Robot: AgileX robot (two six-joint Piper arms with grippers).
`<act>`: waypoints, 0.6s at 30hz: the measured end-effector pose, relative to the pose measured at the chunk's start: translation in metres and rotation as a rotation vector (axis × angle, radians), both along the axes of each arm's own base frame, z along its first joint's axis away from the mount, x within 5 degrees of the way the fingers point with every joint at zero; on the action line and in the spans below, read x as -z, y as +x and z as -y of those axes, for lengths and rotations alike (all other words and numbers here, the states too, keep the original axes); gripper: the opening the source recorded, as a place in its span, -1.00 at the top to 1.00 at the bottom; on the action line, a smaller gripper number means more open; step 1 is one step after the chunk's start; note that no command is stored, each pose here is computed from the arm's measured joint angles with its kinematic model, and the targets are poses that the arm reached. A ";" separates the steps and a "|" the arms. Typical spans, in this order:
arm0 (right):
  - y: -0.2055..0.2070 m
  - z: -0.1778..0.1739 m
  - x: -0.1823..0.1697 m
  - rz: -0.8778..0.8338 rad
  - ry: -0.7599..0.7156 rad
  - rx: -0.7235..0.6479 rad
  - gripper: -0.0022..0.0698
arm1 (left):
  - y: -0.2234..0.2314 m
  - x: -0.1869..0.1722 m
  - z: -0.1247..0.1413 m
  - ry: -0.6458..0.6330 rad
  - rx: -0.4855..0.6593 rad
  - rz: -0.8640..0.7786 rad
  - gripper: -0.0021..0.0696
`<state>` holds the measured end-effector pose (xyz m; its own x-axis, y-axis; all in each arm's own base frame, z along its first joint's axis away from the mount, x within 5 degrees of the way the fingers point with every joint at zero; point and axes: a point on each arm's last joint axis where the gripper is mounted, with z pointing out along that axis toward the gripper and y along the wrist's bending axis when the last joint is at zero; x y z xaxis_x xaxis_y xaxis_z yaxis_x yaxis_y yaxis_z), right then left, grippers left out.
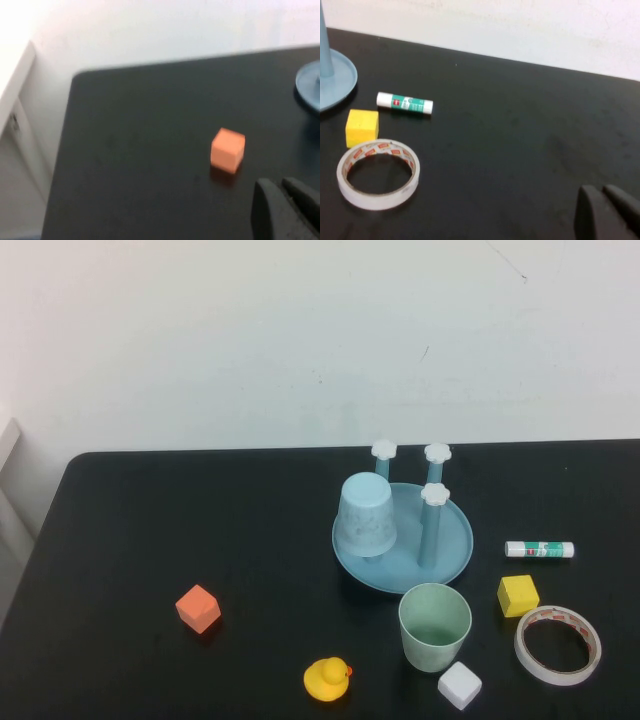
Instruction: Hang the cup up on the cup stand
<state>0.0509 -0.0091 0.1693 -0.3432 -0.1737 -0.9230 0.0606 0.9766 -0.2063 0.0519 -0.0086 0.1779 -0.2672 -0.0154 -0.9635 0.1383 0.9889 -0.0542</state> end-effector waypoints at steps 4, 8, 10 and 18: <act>0.002 -0.001 -0.005 0.073 -0.008 -0.012 0.95 | 0.002 -0.007 0.000 -0.010 -0.005 0.099 0.95; 0.006 -0.003 -0.023 0.273 -0.026 -0.043 0.95 | 0.003 -0.031 -0.001 -0.044 -0.015 0.356 0.95; 0.006 -0.005 -0.033 0.387 -0.035 -0.061 0.95 | 0.002 -0.041 -0.002 -0.061 -0.020 0.475 0.95; -0.001 -0.010 -0.064 0.734 -0.050 -0.115 0.95 | -0.007 -0.065 -0.004 -0.099 -0.030 0.753 0.95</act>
<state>0.0496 0.0012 0.2328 0.3817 -0.2190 -0.8979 0.0982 0.9756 -0.1962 0.0450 -0.0050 0.2432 0.4639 -0.1086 -0.8792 0.1463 0.9882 -0.0448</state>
